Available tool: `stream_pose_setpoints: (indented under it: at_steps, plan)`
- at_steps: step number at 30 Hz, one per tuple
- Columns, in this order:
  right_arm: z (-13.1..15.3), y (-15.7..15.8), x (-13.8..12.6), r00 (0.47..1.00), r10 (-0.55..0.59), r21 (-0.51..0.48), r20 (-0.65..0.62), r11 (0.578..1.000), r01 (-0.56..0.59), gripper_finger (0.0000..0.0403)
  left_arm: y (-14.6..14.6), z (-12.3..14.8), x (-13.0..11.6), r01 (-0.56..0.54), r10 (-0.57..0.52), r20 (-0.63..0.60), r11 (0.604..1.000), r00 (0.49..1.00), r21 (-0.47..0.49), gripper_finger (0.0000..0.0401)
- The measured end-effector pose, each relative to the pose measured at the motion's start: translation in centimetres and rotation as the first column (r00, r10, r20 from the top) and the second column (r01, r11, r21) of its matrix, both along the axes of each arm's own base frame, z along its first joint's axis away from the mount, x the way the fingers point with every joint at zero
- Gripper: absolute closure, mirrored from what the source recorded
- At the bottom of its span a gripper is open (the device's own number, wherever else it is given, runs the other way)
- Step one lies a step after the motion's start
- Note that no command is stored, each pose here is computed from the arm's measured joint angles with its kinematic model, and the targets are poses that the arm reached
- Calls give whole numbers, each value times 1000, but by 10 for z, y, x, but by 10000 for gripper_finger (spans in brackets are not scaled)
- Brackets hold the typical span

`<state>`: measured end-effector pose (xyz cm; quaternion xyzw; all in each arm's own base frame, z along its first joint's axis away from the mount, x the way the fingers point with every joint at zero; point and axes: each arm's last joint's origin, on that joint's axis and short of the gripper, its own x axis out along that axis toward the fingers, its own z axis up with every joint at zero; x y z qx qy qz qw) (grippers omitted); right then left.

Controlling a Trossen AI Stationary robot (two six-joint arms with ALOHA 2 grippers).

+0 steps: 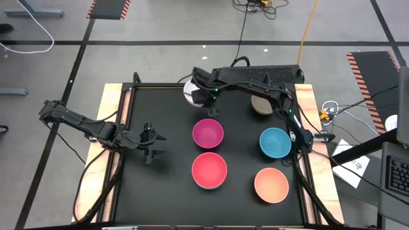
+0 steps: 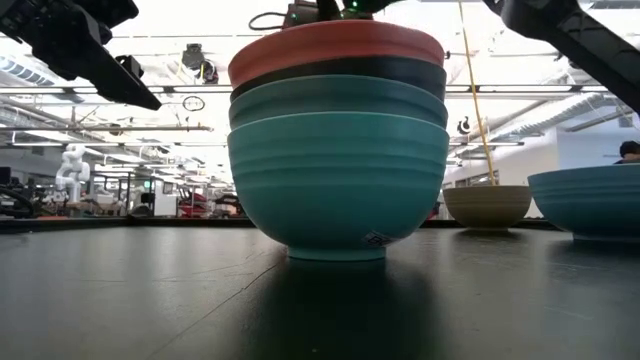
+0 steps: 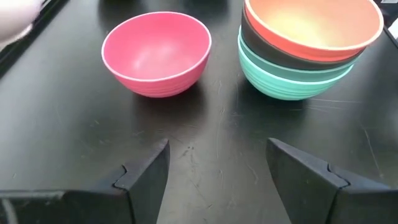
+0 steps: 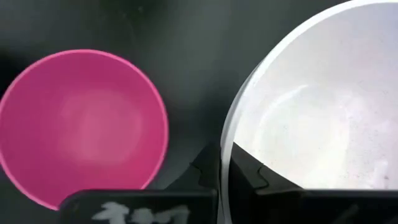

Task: Nest bowls inside each other
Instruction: Stack the white bowl on the orange bowl

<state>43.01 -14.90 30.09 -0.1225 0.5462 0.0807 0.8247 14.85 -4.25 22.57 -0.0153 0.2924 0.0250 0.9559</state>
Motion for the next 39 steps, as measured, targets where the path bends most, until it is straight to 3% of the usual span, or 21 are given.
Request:
stream_pose_setpoints:
  at_steps: [10, 14, 24, 39]
  plan:
    - [5, 40, -1, 995, -2, -30, -95, 1000, -1, 403, 0, 0, 0, 5, -5, 1, 1000, 1000, 7, 132]
    - [26, 59, -8, 999, 3, -56, -50, 998, -6, 403, 0, 0, 0, 5, -5, 2, 1000, 1000, 7, 132]
    - [81, 116, -34, 995, -6, -14, 97, 1000, 7, 403, 0, 2, 1, 17, -18, 21, 1000, 1000, 25, 132]
    - [79, 190, -45, 1000, -20, 56, 1, 998, 20, 403, -1, 4, 2, 30, -32, 41, 999, 999, 34, 132]
